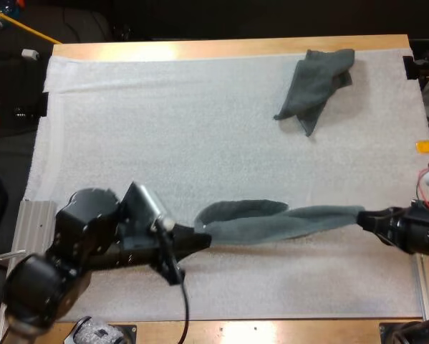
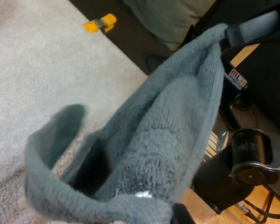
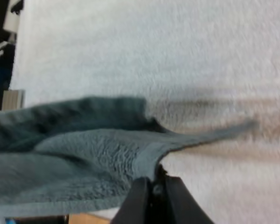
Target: Pick towel from pile, fold and stack
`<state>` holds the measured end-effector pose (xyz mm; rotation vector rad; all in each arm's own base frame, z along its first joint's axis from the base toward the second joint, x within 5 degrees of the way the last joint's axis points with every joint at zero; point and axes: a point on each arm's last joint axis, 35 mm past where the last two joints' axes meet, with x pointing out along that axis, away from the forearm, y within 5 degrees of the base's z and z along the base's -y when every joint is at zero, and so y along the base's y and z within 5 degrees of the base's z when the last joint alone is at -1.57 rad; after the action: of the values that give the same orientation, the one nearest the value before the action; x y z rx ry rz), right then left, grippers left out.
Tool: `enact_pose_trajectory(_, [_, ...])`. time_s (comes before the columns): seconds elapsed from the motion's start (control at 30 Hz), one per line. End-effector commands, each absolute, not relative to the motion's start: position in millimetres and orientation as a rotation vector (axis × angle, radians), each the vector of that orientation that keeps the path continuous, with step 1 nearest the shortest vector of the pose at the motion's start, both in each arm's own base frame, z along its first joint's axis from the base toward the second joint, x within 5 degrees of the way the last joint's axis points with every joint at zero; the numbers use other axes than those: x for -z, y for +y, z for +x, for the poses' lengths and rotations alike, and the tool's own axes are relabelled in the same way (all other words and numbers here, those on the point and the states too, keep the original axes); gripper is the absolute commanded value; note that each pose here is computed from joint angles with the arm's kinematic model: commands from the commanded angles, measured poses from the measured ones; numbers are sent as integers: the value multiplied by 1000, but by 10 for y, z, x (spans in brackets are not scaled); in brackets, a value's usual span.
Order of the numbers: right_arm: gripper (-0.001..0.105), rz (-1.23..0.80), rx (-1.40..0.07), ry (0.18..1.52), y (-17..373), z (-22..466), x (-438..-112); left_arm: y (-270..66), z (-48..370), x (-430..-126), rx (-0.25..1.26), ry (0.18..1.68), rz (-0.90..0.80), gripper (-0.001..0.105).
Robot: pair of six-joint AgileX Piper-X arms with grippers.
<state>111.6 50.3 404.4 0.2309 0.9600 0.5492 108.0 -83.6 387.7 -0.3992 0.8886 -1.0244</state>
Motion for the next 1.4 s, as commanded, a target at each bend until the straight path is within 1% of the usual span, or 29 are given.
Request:
enact_pose_trajectory(0.0, [0,232,-579,958,481,1027,-4088,-794,982,-3931,1041,873,-409,0])
enact_pose_trajectory(0.07, [0,263,-654,942,477,937,-4124,-736,872,-3966,1041,868,-437,0])
enact_pose_trajectory(0.13, [0,305,-692,937,470,869,-4151,-698,790,-3995,1058,860,-455,0])
enact_pose_trajectory(0.37, [0,405,-759,937,445,701,-4205,-638,646,-4051,1108,864,-520,0])
enact_pose_trajectory(0.53, [0,406,-751,953,445,705,-4186,-634,657,-4047,1077,855,-513,0])
enact_pose_trajectory(0.6, [0,403,-737,963,449,726,-4175,-632,679,-4036,1033,838,-494,0])
enact_pose_trajectory(0.63, [0,394,-708,969,450,755,-4151,-632,711,-4007,986,821,-463,0])
enact_pose_trajectory(0.73, [0,366,-628,997,463,868,-4056,-650,829,-3844,865,806,-365,0])
enact_pose_trajectory(0.8, [0,361,-603,1030,494,978,-3941,-671,915,-3717,799,827,-324,0])
enact_pose_trajectory(0.87, [0,363,-591,1072,544,1134,-3771,-721,1044,-3528,746,867,-273,0])
enact_pose_trajectory(0.93, [0,354,-568,1082,596,1315,-3610,-784,1172,-3370,733,886,-252,0])
enact_pose_trajectory(1.07, [0,314,-481,1031,692,1714,-3311,-936,1458,-3066,722,927,-247,0])
enact_pose_trajectory(1.17, [0,330,-428,1031,767,1986,-3148,-1051,1673,-2928,720,933,-247,0])
enact_pose_trajectory(1.37, [0,349,-410,1052,890,2369,-2873,-1220,2048,-2695,702,929,-276,0])
